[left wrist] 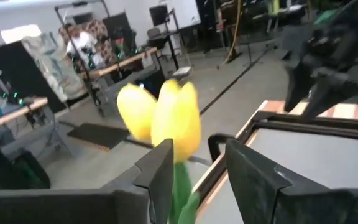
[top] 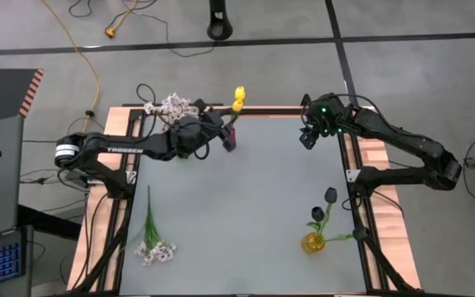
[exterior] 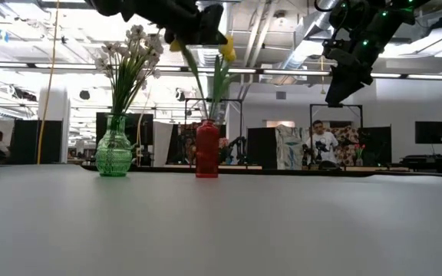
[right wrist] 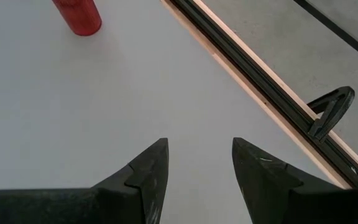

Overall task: Sort flowers into vase by color
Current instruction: Put the yellow tulip into the red vase, then adjust the red vase

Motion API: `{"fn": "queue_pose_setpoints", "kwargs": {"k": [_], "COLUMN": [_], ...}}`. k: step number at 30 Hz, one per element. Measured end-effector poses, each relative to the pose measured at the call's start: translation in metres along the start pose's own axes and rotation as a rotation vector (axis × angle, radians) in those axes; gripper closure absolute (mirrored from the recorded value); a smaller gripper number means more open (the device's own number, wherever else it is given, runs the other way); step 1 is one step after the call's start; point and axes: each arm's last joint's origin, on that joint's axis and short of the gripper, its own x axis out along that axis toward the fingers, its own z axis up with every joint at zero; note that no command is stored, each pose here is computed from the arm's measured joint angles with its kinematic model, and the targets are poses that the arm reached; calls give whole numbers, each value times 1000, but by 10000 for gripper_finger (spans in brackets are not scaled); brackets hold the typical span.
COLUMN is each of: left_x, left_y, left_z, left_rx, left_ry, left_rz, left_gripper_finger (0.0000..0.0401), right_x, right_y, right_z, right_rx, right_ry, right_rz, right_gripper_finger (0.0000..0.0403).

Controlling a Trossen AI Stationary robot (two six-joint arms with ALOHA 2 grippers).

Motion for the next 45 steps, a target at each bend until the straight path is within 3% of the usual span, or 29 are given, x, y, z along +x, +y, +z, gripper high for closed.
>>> {"fn": "queue_pose_setpoints", "kwargs": {"k": [11,21,28,36,45], "left_x": [-20,-7,-2,-1,-1], "left_y": [-5,5,13,12,14], "left_z": [26,20,8,6,16], "left_rx": [34,-184,-174,-303,-357], "left_ry": [-81,-86,13,36,-61], "left_rz": [-44,-216,-215,-428,-423], "left_gripper_finger": [267,267,267,267,267], "right_x": [0,0,0,0,0], "right_y": [0,0,0,0,0], "right_z": [0,0,0,0,0], "right_rx": [0,0,0,0,0], "right_ry": [0,0,0,0,0], "right_rz": [0,0,0,0,0], "right_gripper_finger": [200,200,200,200,200]}}
